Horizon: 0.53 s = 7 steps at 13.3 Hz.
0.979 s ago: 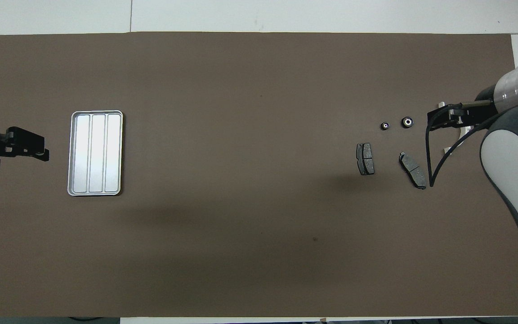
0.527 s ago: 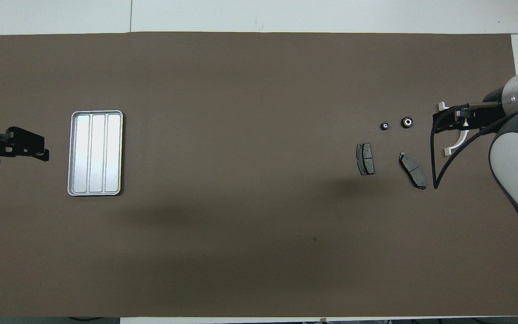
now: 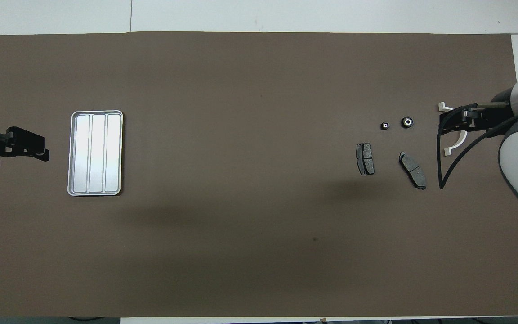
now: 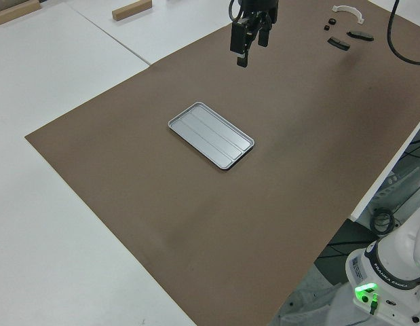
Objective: Place bearing gear from tray to pile
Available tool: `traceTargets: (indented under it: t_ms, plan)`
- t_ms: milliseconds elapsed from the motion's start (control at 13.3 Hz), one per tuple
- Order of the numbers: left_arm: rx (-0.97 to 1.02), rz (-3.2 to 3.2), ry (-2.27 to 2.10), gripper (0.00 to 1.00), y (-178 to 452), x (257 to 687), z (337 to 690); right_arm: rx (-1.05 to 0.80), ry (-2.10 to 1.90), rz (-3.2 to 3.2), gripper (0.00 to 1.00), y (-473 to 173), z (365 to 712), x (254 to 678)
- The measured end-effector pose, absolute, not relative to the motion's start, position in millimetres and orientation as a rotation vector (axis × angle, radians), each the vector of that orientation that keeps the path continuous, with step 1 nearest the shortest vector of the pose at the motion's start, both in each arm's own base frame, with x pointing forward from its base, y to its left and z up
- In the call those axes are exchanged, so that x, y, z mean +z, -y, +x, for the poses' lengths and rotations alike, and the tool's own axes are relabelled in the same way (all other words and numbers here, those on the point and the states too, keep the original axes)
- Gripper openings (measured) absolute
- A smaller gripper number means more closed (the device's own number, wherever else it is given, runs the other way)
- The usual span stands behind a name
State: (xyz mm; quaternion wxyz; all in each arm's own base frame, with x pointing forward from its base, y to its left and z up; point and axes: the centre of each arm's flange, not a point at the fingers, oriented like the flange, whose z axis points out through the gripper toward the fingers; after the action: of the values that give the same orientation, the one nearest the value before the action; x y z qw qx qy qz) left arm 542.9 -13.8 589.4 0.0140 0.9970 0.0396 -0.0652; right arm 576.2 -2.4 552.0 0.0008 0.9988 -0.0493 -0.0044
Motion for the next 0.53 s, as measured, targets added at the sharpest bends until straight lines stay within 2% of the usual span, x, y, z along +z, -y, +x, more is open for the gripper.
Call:
traceTargets:
  t_ms: [527]
  plan:
    - [-0.203, 3.105, -0.123, 1.00, 13.8, 589.4, 542.9, 0.007, 0.145, 3.134, 1.00, 3.4, 573.1, 559.9]
